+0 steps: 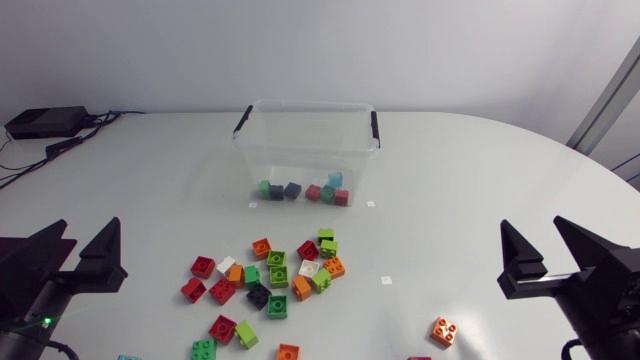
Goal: Place the duplo bricks in the container
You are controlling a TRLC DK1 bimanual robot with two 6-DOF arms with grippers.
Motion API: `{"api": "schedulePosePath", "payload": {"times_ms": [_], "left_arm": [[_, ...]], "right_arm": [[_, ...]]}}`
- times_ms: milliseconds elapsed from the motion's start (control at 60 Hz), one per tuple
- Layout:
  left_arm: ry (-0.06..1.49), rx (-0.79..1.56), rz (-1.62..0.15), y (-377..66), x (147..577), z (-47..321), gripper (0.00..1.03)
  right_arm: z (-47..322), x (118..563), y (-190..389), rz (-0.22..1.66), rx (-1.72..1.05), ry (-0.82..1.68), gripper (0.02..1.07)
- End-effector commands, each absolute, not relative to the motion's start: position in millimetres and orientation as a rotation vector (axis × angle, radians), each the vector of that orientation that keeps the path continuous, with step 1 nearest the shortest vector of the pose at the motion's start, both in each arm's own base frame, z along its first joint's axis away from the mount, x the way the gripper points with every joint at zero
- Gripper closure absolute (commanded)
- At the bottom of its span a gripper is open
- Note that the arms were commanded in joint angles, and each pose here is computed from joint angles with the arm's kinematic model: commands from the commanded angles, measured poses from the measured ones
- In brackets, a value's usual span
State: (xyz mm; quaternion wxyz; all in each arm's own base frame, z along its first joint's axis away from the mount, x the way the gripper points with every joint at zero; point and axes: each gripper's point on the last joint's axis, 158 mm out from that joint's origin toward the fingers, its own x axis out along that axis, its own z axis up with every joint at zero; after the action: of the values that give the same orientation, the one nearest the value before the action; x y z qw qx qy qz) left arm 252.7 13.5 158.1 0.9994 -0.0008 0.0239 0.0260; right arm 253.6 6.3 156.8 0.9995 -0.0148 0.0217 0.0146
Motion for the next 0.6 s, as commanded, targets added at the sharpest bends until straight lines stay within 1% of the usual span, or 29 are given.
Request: {"api": "schedulePosePath", "payload": {"times_ms": [0, 583], "left_arm": [[0.061, -0.016, 0.045, 11.7, 253.1, 150.3, 0.04], [0.056, -0.017, 0.042, 10.9, 253.0, 151.4, 0.04]], "right_arm": [[147.5, 253.9, 7.1, 0.031, -0.025, 0.063, 0.07], [147.5, 253.9, 6.8, 0.029, -0.027, 0.063, 0.07]]}}
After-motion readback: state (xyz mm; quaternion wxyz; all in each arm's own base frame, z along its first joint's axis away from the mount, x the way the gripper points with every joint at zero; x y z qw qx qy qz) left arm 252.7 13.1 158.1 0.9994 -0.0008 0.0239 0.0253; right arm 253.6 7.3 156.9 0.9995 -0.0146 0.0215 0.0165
